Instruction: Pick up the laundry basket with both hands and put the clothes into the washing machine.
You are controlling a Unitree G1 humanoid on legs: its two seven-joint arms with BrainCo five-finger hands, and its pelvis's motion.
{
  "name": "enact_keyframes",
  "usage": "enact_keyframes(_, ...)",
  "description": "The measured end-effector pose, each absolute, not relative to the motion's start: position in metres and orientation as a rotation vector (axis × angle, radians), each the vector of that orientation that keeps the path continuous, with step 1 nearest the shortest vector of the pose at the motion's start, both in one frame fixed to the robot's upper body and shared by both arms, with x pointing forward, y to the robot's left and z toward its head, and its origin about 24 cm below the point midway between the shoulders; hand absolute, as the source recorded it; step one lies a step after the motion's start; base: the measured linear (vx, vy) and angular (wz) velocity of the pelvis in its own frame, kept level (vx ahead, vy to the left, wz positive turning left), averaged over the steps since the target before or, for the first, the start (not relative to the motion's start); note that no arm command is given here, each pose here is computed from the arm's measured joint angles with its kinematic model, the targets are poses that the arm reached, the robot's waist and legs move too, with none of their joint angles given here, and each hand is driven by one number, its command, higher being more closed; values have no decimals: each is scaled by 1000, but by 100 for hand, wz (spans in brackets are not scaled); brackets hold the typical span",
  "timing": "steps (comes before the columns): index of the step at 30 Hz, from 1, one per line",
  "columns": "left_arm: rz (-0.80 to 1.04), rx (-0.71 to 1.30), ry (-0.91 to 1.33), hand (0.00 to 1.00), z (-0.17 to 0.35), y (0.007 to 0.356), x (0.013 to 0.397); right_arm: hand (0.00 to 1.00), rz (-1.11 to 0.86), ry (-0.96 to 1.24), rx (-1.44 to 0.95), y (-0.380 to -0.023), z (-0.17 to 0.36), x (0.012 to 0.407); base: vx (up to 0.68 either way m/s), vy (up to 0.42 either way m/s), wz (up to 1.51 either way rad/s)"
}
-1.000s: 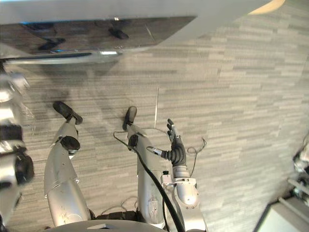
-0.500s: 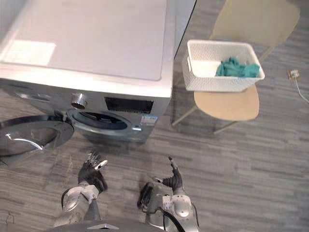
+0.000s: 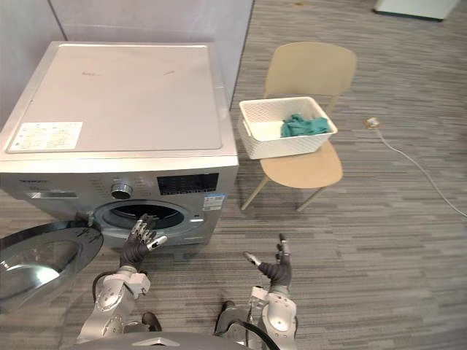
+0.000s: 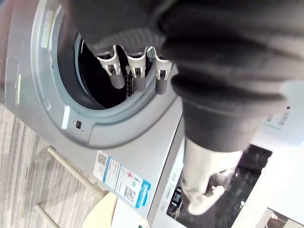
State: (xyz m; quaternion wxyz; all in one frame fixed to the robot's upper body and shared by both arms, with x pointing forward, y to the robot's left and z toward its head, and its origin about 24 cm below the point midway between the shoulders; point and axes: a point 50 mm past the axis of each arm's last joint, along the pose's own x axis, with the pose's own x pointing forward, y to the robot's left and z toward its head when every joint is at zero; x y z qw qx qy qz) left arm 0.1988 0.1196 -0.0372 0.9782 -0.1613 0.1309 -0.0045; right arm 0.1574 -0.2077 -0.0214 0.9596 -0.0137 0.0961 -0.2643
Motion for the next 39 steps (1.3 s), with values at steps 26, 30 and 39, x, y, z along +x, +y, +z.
enact_keyframes(26,-100,-401,375,0,-49,84,183,0,-488,-390,-98,-200,96,204,86,-252,-66)
enact_keyframes(30,-125,-411,317,0,-36,78,193,0,-486,-431,-87,-199,106,214,248,5,43)
enact_keyframes(39,-58,-329,323,0,-40,99,193,0,-317,-306,-80,-156,82,241,345,92,-8)
